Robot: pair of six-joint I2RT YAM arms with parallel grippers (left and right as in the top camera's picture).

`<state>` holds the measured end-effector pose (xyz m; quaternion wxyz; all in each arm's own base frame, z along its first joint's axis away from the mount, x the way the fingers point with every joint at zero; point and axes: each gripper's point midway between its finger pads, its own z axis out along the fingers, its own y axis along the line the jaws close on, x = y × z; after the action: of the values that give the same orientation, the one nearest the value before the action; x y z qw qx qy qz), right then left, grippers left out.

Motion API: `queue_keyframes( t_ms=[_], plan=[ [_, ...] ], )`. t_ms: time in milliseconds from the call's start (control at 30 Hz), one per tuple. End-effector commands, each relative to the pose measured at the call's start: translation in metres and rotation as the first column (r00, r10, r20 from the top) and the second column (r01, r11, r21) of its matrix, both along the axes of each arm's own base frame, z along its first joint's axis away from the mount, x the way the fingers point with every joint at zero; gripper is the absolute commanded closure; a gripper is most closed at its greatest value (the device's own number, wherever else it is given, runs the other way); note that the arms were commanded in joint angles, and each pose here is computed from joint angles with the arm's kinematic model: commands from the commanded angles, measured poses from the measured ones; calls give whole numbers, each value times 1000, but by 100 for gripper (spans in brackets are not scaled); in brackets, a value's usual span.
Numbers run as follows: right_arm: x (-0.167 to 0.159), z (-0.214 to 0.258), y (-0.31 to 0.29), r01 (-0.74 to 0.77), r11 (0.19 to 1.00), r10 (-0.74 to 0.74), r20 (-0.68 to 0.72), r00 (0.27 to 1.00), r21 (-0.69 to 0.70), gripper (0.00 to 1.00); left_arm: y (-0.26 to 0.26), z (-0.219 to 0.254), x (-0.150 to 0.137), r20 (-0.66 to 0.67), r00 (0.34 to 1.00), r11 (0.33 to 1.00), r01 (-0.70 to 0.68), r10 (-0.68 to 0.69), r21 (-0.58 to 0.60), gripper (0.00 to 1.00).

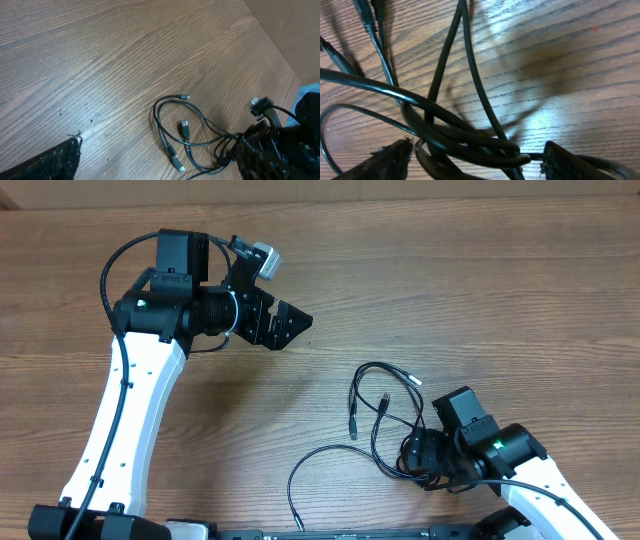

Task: Untangle cables

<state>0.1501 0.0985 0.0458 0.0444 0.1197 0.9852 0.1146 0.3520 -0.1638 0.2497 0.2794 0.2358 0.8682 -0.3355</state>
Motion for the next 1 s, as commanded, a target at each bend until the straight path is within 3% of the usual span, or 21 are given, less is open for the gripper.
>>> queue_keyframes(
  t_ms=[0, 300, 433, 500, 600, 733, 833, 967],
  plan=[
    [1, 0, 1, -11, 1000, 11, 10, 1000, 2, 20, -2, 2, -2, 22, 1000, 1000, 18, -18, 8, 1],
    [4, -6, 17, -54, 994, 51, 35, 998, 90, 24, -2, 2, -2, 27, 999, 1000, 22, -22, 11, 0],
    [5, -6, 18, -54, 994, 50, 42, 998, 93, 31, -2, 2, -2, 27, 999, 1000, 22, -22, 11, 0],
    [6, -6, 18, -55, 994, 51, 44, 998, 93, 37, -2, 1, -2, 27, 999, 1000, 22, -22, 11, 0],
    [6, -6, 18, -55, 994, 51, 43, 998, 93, 57, -2, 1, -2, 26, 999, 1000, 22, -22, 11, 0],
    [7, -6, 19, -56, 994, 51, 51, 997, 96, 75, -2, 2, -2, 26, 999, 1000, 22, -22, 11, 1],
    [10, -5, 20, -57, 993, 51, 63, 997, 101, 85, -2, 1, -2, 26, 999, 1000, 22, -22, 11, 0],
    [13, -4, 22, -59, 993, 50, 78, 996, 107, 91, -2, 1, -2, 22, 1000, 1000, 22, -22, 11, 0]
  ],
)
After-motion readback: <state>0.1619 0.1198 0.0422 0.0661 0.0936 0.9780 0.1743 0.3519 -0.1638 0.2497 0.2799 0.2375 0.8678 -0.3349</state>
